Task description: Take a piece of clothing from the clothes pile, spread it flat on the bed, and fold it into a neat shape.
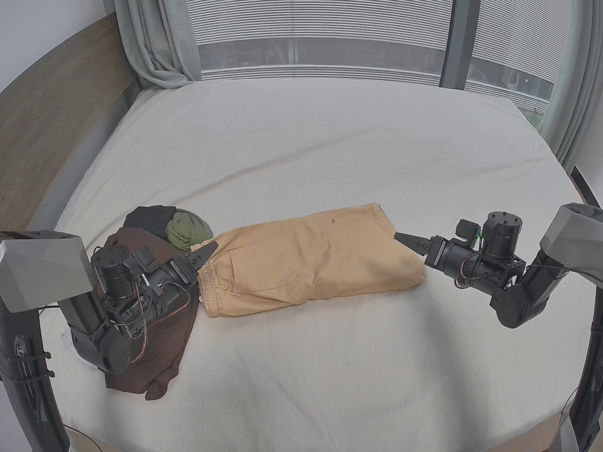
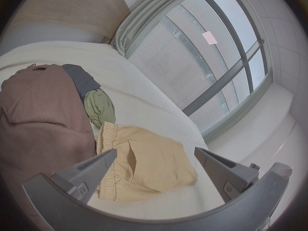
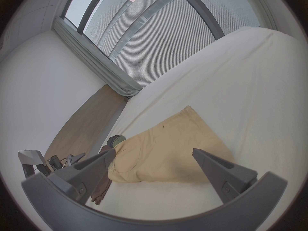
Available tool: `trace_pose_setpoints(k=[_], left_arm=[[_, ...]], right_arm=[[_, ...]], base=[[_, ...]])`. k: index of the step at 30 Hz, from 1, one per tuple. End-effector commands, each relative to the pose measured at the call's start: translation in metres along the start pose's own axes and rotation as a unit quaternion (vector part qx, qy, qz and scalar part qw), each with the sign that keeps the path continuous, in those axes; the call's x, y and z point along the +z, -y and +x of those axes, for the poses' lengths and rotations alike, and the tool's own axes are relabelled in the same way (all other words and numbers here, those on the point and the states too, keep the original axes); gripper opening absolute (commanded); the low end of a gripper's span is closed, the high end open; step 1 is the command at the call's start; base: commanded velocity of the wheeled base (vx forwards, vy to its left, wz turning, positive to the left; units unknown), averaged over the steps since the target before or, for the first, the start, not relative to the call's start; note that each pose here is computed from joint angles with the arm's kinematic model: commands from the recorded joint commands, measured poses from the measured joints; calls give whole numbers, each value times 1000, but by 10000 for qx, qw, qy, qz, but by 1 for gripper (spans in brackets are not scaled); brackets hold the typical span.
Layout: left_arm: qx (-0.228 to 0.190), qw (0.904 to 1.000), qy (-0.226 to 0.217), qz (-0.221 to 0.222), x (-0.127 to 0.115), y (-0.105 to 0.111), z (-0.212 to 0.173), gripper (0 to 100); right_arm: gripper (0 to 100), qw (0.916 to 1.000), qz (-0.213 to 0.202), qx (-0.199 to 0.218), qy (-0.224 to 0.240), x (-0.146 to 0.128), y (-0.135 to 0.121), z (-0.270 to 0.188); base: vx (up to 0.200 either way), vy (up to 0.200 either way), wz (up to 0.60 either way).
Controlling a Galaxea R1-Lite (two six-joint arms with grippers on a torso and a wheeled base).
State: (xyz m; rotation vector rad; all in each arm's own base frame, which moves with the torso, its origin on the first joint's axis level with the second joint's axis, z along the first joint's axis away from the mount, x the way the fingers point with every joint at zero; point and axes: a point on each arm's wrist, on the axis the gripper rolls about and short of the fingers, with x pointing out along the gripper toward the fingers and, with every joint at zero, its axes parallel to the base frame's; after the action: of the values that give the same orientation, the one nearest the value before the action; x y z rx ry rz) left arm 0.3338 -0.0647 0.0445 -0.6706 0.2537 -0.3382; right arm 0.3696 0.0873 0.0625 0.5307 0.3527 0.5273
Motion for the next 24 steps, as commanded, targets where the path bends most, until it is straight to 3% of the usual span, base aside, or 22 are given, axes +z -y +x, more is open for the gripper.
trace_pose_setpoints(k=[1, 8, 24], left_arm=[[-21, 9999, -31, 139, -1, 4, -4, 100], [134, 9956, -213, 898, -10, -3, -8, 100], [182, 9949, -207, 974, -10, -6, -7, 100]], right_arm=[[100, 9998, 104, 61, -140, -11, -7, -6], [100, 9990, 188, 38, -407, -42, 4, 5], [100, 9964, 301, -89, -781, -76, 19, 22]], base=[[0, 0, 0], [0, 0, 0], [0, 0, 0]])
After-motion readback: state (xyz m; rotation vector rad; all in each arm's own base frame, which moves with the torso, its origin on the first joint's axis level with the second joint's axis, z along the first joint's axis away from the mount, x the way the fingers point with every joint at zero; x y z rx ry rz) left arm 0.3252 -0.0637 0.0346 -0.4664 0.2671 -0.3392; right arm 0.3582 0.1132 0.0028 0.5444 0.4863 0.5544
